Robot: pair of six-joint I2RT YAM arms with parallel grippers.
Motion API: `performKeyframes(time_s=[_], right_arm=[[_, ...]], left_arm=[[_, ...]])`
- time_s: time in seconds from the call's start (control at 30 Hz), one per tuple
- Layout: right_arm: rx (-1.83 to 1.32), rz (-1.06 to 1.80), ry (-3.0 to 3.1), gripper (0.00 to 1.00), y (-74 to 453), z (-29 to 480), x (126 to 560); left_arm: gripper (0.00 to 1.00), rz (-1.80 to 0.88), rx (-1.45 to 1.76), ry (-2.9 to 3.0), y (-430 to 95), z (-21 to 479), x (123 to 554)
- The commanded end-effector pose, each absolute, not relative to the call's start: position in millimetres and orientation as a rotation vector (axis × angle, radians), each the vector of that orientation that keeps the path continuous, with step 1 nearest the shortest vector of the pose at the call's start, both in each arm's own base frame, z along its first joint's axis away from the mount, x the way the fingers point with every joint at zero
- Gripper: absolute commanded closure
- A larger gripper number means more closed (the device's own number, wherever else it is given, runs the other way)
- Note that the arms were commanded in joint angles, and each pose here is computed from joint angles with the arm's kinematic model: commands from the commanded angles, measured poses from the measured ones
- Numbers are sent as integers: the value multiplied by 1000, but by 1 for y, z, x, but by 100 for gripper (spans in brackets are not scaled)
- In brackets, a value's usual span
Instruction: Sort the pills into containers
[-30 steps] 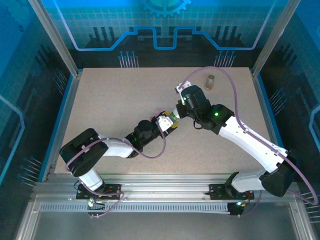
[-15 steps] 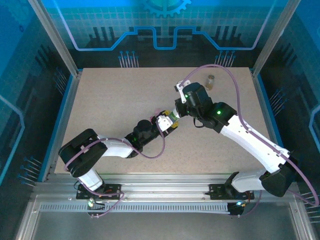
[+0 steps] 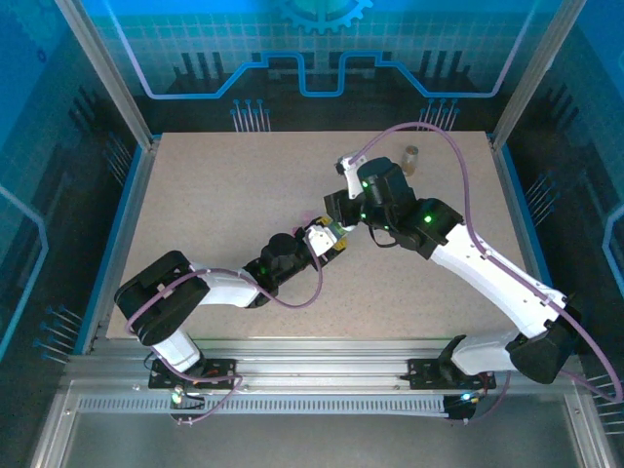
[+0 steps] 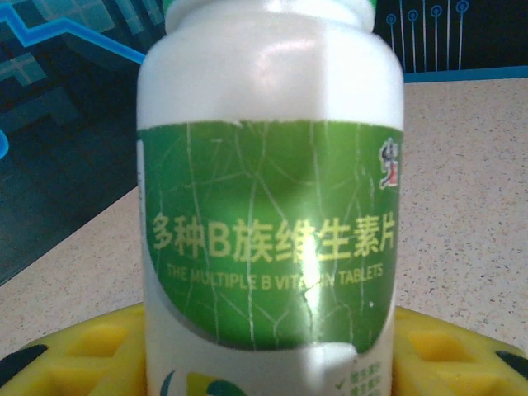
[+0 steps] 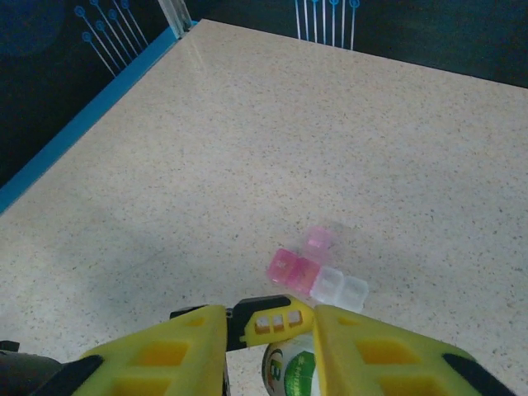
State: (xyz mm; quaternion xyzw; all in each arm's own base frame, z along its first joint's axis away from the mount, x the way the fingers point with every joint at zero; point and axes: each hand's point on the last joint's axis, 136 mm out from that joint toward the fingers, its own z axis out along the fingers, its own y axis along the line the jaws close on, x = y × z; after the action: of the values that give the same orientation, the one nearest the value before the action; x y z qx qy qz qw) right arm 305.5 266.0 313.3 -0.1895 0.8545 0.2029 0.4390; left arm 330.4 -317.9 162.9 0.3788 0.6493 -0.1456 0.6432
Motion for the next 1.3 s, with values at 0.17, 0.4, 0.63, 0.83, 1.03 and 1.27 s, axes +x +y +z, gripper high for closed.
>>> performKeyframes(time_s=[0.17, 0.4, 0.63, 0.83, 1.03, 1.27], right_arm=[[-234, 448, 2119, 53, 206, 306, 316], [-81, 628, 2174, 36, 187, 278, 313], [77, 557, 2216, 38, 147, 242, 331], [59, 706, 2210, 40, 167, 244, 333], [12, 824, 2188, 40, 189, 261, 332], [-74, 903, 2175, 40, 217, 279, 328]], left_arm=[[100, -354, 788, 1413, -310, 183, 328], [100, -326, 757, 1417, -307, 186, 333], [100, -336, 733, 1408, -305, 191, 334], [100, -346, 738, 1415, -307, 188, 334], [100, -354, 743, 1417, -310, 187, 335], [100, -365, 756, 1423, -314, 186, 335]])
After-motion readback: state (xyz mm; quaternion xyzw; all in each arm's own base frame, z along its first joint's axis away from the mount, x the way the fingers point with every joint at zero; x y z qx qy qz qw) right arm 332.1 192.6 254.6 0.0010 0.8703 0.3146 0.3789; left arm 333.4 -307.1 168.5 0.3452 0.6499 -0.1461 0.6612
